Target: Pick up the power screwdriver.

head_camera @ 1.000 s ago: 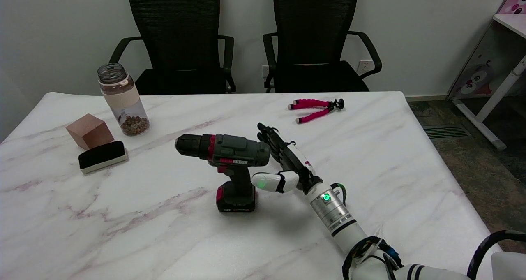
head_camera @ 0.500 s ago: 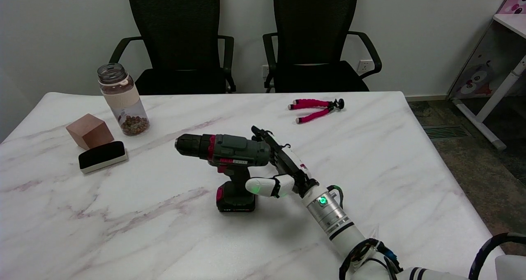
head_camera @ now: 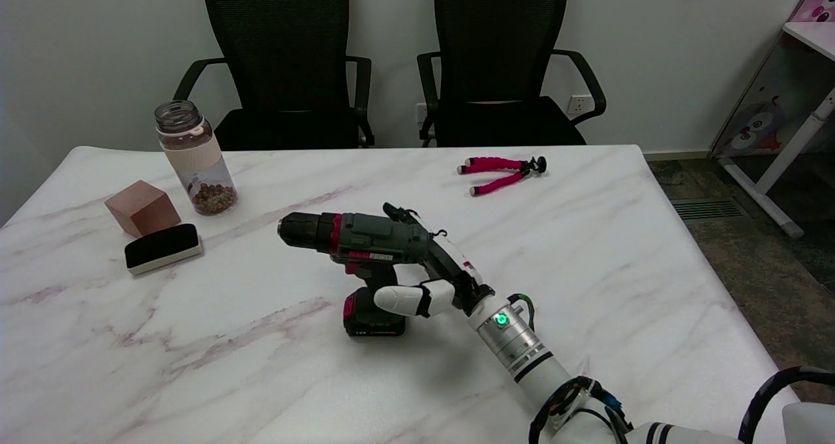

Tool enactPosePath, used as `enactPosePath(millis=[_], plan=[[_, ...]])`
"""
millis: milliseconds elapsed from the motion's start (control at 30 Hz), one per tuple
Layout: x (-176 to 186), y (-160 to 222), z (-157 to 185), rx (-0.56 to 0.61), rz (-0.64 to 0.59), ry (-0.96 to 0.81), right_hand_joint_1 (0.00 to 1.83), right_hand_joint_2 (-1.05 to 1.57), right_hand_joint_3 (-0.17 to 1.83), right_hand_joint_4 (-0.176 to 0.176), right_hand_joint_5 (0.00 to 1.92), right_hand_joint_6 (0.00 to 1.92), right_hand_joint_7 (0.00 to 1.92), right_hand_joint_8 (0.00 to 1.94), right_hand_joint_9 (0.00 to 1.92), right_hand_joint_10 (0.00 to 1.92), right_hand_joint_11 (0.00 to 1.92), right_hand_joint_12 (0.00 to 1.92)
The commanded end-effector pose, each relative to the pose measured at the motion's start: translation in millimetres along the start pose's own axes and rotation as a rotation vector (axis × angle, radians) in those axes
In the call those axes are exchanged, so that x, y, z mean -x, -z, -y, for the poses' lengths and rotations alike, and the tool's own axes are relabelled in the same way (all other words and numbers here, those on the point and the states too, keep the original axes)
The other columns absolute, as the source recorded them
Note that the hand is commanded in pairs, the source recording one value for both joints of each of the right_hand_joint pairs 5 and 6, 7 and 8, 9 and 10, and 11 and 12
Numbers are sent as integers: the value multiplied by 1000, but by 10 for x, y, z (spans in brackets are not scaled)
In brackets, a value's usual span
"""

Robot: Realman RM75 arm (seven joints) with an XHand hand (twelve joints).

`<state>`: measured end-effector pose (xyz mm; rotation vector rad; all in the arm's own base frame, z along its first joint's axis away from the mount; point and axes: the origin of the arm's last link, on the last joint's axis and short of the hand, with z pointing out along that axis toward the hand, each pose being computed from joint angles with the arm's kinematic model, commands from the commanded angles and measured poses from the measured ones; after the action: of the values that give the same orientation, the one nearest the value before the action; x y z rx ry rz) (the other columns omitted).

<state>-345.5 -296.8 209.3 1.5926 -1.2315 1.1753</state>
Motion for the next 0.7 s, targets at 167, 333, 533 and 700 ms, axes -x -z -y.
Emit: enactPosePath(millis=[167,333,533,700], plan=[[203,-147,74,-19,58,-14,866,88,595,-60,0,0,0,0,113,113,99,99],[227,-150,68,-12,66,-16,867,84,601,-58,0,0,0,0,134,134,144,144],[245,-148,69,-12,67,-22,869,87,606,-56,0,0,0,0,177,177,218,218],[250,-143,70,-12,68,-23,871,102,596,-55,0,0,0,0,209,209,297,297]])
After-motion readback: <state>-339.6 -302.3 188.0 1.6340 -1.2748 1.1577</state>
